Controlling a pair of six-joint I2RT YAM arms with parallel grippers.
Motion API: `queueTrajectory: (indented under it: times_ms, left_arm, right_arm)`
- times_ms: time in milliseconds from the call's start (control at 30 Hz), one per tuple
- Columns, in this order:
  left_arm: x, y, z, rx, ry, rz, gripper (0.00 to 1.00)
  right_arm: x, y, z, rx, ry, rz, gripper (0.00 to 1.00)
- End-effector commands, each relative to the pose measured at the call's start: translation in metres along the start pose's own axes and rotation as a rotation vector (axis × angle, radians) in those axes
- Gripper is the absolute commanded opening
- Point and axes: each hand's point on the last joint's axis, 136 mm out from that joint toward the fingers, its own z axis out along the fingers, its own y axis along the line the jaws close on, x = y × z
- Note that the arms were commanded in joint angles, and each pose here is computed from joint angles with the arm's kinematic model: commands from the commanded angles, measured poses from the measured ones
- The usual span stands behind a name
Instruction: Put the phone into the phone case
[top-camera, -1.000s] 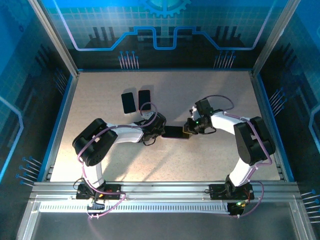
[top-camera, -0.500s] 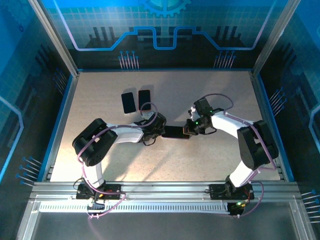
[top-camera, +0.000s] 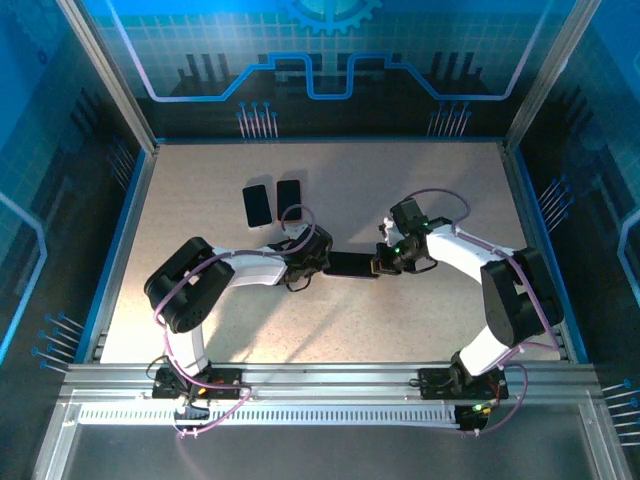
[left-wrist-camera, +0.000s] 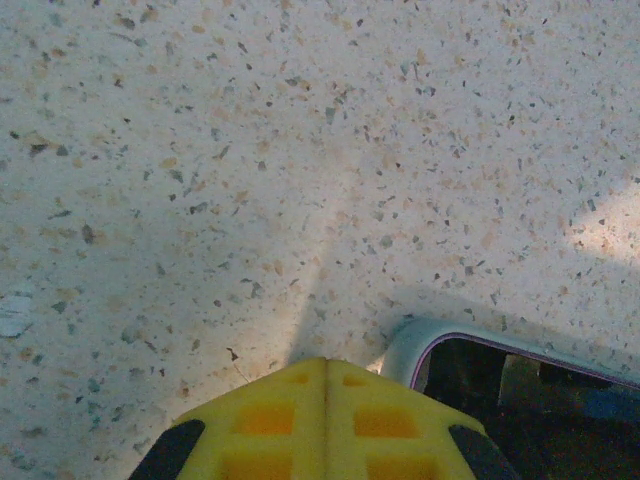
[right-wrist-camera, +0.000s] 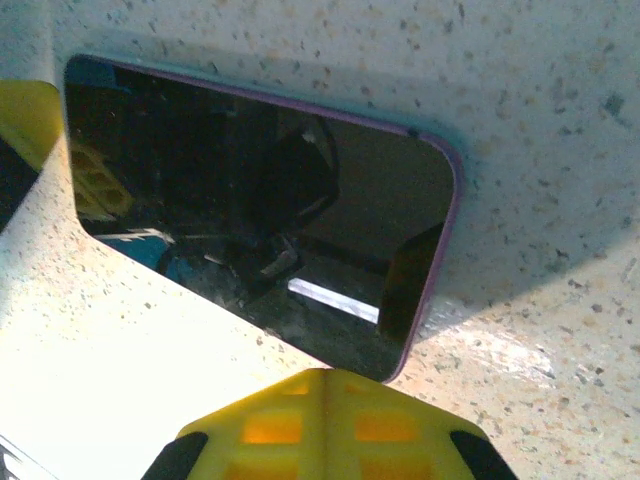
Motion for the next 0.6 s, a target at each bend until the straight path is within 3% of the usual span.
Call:
queueTrajectory:
  times_ms: [0, 567]
  left_arm:
    - [0.002, 0.004, -0.005, -0.022, 0.013, 0.029, 0.00]
    - [0.009, 0.002, -0.001, -0.017, 0.043, 0.024, 0.00]
  right_arm:
    - [0.011, -0.005, 0.007, 0.035, 0.035, -0.014, 0.00]
    - [0.030, -0.017, 0.047, 0.127, 0.127, -0.039, 0.00]
